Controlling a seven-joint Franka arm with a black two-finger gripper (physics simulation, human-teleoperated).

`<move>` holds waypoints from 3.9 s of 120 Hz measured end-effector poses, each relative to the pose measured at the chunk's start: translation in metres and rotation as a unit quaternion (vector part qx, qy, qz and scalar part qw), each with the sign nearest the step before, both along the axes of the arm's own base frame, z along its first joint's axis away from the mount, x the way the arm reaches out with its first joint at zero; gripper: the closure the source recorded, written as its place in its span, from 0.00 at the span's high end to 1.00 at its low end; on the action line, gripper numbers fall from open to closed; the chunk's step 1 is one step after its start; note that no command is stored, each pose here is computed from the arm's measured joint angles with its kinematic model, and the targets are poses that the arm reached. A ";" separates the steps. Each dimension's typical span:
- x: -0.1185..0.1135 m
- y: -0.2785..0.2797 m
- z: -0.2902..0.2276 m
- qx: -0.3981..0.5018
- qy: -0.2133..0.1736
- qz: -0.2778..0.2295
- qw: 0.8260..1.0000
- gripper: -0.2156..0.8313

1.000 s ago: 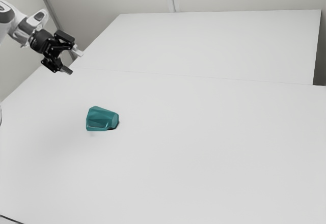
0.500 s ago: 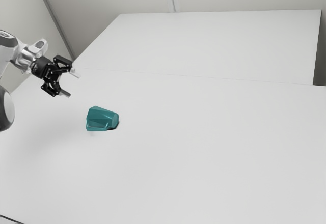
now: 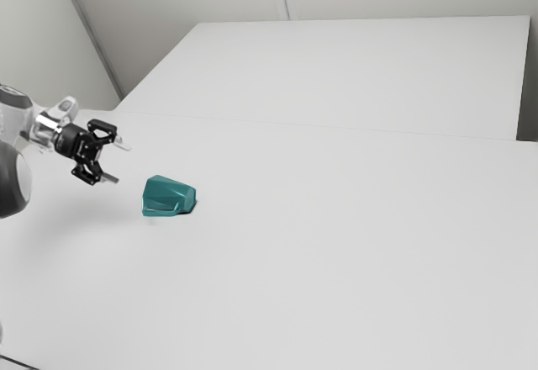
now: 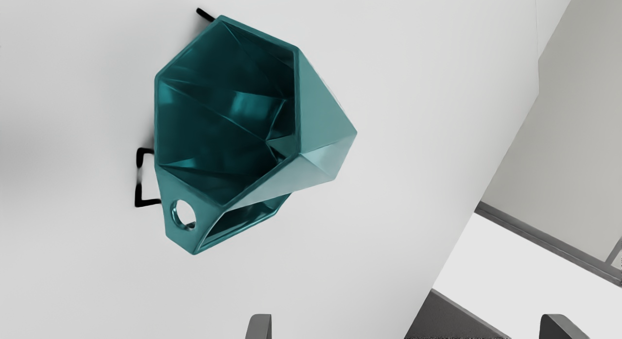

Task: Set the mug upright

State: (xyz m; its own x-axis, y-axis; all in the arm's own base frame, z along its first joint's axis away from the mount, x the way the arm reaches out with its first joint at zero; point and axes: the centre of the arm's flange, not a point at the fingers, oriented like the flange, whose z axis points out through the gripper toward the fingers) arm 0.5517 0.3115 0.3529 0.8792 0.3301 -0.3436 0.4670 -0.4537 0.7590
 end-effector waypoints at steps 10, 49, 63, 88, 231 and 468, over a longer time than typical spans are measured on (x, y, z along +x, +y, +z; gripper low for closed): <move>0.001 0.002 -0.013 -0.008 0.002 0.002 1.000 0.79; 0.004 0.022 -0.029 -0.011 -0.011 0.006 1.000 0.79; 0.018 0.020 -0.036 -0.013 -0.019 -0.006 1.000 0.79; 0.032 0.009 -0.052 -0.026 -0.026 -0.020 0.999 0.79; 0.060 -0.041 -0.075 -0.052 -0.039 -0.030 0.997 0.79; 0.081 -0.123 0.039 0.058 -0.041 -0.108 0.992 0.04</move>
